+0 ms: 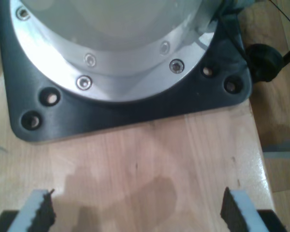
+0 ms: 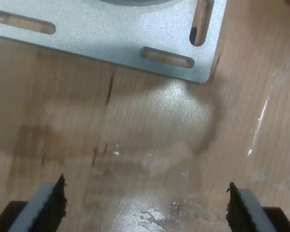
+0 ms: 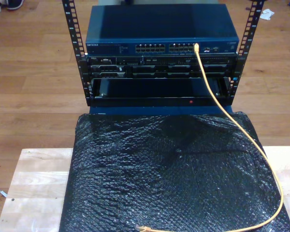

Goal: Grab the cable and plug it in

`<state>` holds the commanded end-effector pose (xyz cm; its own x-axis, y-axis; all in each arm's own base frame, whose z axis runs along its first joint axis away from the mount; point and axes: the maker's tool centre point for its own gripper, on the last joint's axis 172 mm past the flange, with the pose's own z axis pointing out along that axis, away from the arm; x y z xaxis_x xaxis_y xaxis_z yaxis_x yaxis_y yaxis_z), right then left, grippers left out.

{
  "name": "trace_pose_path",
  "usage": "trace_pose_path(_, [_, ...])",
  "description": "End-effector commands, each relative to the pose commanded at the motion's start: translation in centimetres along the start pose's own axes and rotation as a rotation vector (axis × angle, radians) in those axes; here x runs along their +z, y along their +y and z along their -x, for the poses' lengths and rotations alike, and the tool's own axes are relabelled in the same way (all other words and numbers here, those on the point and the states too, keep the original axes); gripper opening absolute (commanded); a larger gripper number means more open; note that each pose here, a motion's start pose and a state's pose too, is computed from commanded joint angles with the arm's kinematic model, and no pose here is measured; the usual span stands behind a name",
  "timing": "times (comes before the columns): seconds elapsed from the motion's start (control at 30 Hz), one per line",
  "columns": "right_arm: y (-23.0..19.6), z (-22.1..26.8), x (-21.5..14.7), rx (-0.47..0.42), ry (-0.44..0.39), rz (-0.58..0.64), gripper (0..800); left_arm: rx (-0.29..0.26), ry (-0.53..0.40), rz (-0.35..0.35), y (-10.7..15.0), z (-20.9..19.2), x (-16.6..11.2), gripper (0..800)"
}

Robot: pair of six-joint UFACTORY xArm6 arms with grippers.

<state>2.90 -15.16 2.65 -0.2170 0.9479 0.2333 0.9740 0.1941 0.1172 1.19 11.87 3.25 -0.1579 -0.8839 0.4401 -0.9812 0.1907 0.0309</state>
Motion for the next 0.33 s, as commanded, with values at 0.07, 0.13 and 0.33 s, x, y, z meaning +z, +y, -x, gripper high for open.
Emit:
trace_pose_path(0.07, [0.0,0.0,0.0,0.0,0.0,0.0,793,0.0,0.0,0.0,0.0,0.0,0.0,800])
trace_pose_path(0.13, [0.0,-0.06,0.06,0.002,0.002,0.0,793,0.0,0.0,0.0,0.0,0.0,0.0,800])
trace_pose_path(0.33, [0.0,0.0,0.0,0.0,0.0,0.0,793,0.0,0.0,0.0,0.0,0.0,0.0,800])
